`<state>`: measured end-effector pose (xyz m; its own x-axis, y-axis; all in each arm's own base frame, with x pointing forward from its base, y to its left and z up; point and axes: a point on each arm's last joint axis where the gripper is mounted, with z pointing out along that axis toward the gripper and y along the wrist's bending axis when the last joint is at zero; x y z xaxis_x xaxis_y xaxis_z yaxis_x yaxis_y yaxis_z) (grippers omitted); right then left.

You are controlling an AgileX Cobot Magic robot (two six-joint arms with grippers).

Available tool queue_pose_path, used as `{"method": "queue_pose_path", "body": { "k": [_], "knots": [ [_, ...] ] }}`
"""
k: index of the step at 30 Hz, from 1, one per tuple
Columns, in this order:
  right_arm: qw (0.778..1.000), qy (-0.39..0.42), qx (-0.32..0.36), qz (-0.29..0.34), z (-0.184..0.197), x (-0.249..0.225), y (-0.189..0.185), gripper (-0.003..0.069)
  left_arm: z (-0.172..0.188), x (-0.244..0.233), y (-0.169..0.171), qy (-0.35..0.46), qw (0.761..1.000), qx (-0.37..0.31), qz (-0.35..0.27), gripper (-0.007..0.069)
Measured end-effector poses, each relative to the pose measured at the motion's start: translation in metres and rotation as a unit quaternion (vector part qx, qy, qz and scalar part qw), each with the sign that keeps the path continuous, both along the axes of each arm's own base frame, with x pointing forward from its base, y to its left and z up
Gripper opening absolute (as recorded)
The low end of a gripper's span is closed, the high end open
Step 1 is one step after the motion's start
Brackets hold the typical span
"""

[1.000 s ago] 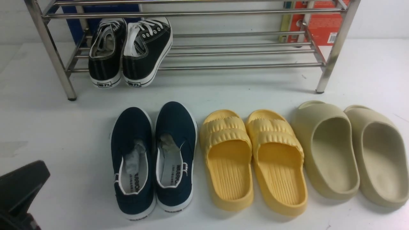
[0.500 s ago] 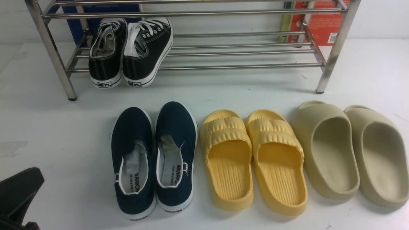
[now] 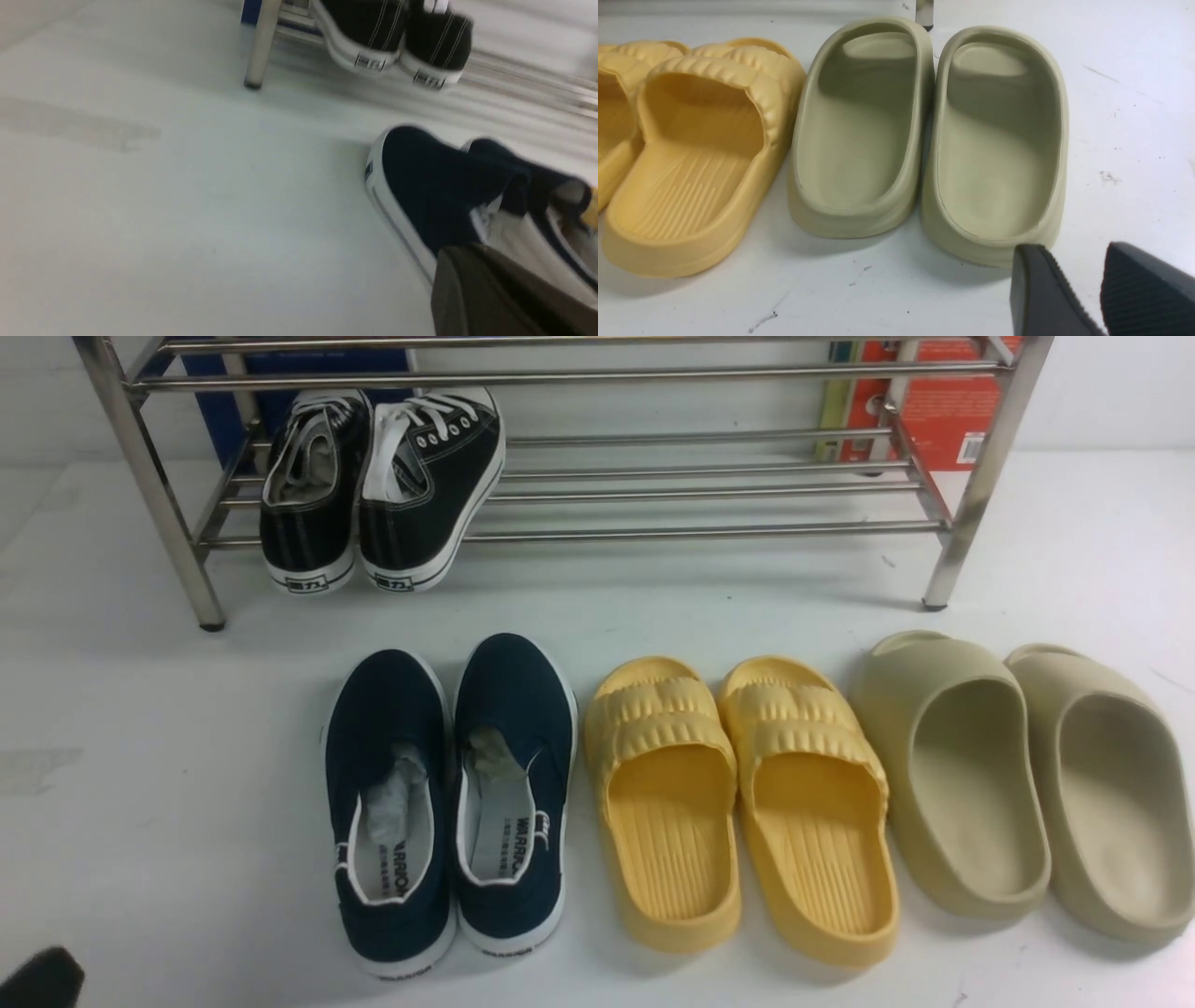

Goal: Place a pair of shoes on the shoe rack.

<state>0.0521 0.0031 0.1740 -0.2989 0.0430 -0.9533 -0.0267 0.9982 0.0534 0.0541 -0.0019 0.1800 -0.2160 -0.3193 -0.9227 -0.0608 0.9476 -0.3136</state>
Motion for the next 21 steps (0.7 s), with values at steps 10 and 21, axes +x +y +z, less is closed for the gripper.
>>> {"method": "queue_pose_path", "body": {
  "k": [10, 21],
  "knots": [
    [1.000, 0.000, 0.000, 0.000, 0.0000, 0.0000, 0.0000, 0.0239, -0.0119, -0.0021, -0.0012, 0.052, 0.999, -0.014, -0.003, -0.0013],
    [1.000, 0.000, 0.000, 0.000, 0.0000, 0.0000, 0.0000, 0.0239, -0.0119, -0.0021, -0.0013, 0.052, 0.999, -0.016, -0.003, -0.0013]
  ]
}}
